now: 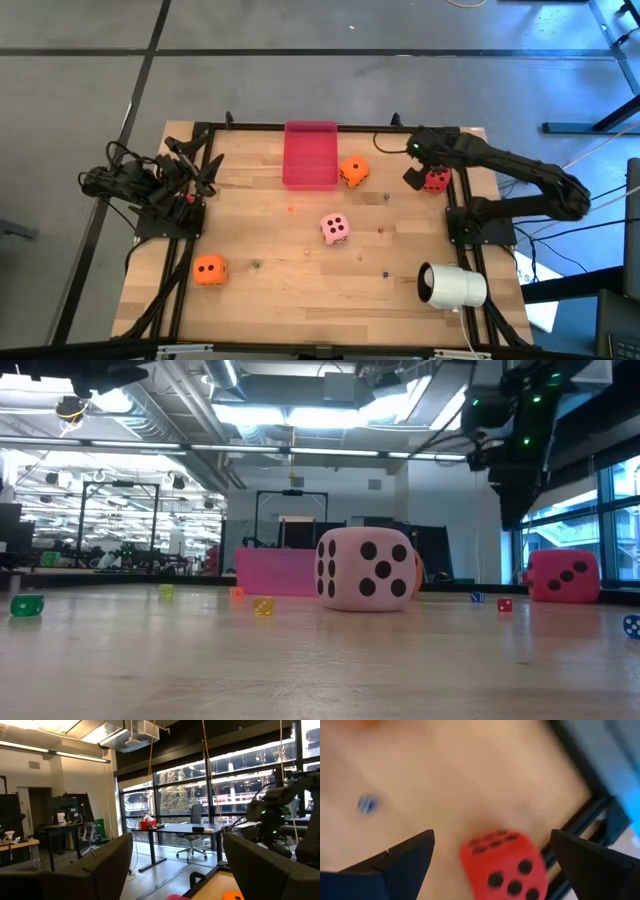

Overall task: Pick & Place Dice
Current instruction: Put the large red dice into the bin

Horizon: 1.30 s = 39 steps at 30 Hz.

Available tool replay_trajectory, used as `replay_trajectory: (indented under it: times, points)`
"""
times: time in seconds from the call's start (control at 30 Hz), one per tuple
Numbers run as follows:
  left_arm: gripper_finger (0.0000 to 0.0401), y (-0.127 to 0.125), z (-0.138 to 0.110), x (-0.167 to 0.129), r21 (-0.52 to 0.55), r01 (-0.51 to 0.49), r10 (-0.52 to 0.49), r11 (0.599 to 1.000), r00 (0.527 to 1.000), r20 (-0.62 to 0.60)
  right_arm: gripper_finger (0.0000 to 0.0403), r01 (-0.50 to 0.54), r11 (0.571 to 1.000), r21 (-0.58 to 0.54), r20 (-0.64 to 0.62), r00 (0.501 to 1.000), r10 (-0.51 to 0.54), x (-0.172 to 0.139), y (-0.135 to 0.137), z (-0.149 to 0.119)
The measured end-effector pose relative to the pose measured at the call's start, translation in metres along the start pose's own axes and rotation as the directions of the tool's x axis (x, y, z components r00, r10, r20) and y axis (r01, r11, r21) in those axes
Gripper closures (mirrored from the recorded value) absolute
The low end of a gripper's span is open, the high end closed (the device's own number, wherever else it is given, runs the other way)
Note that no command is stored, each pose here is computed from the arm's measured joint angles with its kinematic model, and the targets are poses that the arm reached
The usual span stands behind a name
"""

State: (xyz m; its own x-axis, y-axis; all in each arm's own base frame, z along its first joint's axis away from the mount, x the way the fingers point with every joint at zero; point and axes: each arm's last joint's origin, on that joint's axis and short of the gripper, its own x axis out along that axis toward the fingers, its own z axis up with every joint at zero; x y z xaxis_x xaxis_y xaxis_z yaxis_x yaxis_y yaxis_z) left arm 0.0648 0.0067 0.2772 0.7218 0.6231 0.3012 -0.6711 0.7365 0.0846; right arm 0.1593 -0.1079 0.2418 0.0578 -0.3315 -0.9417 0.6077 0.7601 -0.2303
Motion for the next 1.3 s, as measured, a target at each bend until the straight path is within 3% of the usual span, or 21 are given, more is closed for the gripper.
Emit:
replay_trajectory:
  times: [0.17,0.3,0.53,0.97,1.3]
  points:
    - [0.0095,-0.001,-0.002,0.000,0.001,0.008,-0.008,1.000,1.000,-0.012,0.0003,-0.015,0.998,-0.058,-0.246,0.969,0.001,0.004,-0.006,0.009]
    - [0.0095,-0.002,-0.003,0.000,0.015,0.014,-0.013,1.000,1.000,-0.023,0.0003,-0.040,0.997,-0.069,-0.319,0.948,0.016,0.014,-0.008,0.012]
    - [0.0095,-0.003,-0.005,0.000,0.038,0.022,-0.021,0.999,0.999,-0.038,0.0003,-0.022,0.992,-0.125,-0.356,0.934,-0.024,0.022,-0.010,0.013]
    - [0.0095,-0.006,-0.014,-0.001,0.028,0.049,-0.046,0.998,0.994,-0.098,0.0003,-0.063,0.998,-0.003,-0.392,0.918,0.056,0.030,-0.041,0.009]
    - [0.0095,-0.007,-0.014,-0.001,0.017,0.050,-0.048,0.999,0.994,-0.101,0.0003,-0.125,0.991,-0.056,-0.487,0.869,0.082,0.053,-0.042,0.015]
